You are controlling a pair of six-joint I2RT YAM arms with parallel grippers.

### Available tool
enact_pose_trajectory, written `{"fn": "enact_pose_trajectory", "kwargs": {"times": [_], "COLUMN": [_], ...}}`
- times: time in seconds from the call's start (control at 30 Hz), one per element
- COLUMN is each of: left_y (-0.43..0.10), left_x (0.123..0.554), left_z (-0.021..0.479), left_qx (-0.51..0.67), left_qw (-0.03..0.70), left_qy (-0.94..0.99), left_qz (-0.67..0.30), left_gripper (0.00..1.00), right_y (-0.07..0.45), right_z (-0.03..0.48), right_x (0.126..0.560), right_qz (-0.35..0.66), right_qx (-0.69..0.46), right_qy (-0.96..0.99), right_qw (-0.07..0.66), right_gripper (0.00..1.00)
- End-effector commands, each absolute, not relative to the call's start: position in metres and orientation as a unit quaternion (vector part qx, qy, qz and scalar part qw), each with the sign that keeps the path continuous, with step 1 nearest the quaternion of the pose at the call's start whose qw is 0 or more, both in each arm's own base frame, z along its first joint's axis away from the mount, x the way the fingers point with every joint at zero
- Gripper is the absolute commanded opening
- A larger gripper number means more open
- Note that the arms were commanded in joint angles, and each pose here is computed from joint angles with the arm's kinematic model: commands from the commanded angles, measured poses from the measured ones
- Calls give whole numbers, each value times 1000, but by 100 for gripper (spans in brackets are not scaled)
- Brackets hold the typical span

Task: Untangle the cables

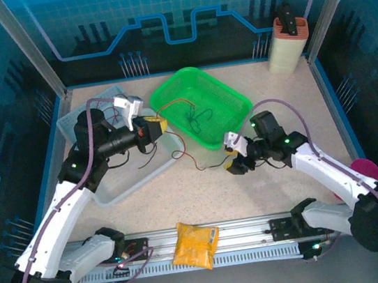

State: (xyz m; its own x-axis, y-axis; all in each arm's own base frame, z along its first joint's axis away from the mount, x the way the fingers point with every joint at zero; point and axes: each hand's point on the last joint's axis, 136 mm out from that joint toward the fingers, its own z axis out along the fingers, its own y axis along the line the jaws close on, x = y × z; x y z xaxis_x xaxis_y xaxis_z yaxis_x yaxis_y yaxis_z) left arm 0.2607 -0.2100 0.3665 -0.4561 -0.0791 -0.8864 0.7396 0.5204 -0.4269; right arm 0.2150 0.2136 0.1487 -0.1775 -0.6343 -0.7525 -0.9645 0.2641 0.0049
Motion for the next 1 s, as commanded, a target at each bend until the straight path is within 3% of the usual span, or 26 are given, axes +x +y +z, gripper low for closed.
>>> {"fn": "enact_pose_trajectory", "kwargs": {"times": [0.0,0.17,0.97], "left_y": [-206,-204,-200], "left_x": [258,254,241], "left_z": [391,406,448], "left_qx": [225,227,239], "left_qw": [489,497,524], "left_qy": [721,715,692], "left_qz": [-437,-436,-435], "left_gripper": [0,0,0], "right_y": [227,233,249], "right_z": [142,121,103], "right_x": [209,222,251], "right_qz": [229,181,166], "right_qx": [-629,-665,-643], "right_qy": [662,638,648], "right_qw": [335,343,372], "right_gripper": [52,52,46]}}
